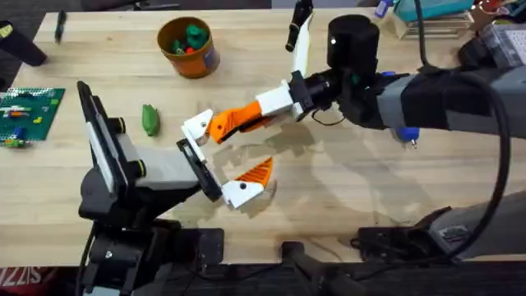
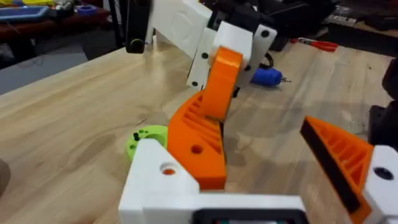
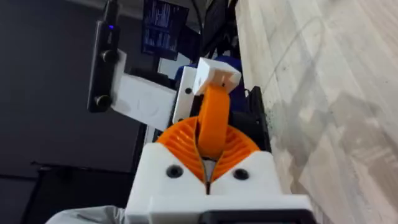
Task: Pick up the gripper from the table and insert it into the empty holder that is missing its gripper. Then pick up a screw, insert it into the mounting hole, and use the screwdriver to tighten it. Finally, clean up the table by picking up the vegetable and placing it into the bucket.
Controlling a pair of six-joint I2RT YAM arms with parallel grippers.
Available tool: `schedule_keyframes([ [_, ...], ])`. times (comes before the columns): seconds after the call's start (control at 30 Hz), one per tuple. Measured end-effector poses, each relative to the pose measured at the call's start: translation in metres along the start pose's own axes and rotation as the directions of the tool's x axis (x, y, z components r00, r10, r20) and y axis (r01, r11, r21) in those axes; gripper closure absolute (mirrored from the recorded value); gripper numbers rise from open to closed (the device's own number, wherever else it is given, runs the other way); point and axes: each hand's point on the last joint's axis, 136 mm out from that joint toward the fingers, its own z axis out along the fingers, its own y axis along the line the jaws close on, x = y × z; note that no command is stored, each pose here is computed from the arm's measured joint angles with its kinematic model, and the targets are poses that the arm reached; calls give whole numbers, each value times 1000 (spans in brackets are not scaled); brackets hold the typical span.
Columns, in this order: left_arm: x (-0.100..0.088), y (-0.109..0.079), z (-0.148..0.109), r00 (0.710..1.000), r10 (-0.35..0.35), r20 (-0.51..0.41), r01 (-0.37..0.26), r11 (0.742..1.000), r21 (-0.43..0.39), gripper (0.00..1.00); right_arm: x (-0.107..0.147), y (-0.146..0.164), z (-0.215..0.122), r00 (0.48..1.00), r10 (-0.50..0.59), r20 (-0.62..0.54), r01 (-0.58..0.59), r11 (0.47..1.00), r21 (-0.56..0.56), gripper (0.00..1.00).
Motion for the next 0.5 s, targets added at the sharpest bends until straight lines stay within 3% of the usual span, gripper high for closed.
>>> schedule_keyframes([
  [0.33, 0, 3, 0, 1000, 0, 0, 0, 1000, -19, 15, -4, -5, 4, 996, 89, 18, -89, 996, 9, 993],
  [0.5, 0, 8, -1, 1000, -8, 1, 8, 999, -47, 15, -6, -7, 10, 997, 65, 29, -65, 998, 11, 993],
])
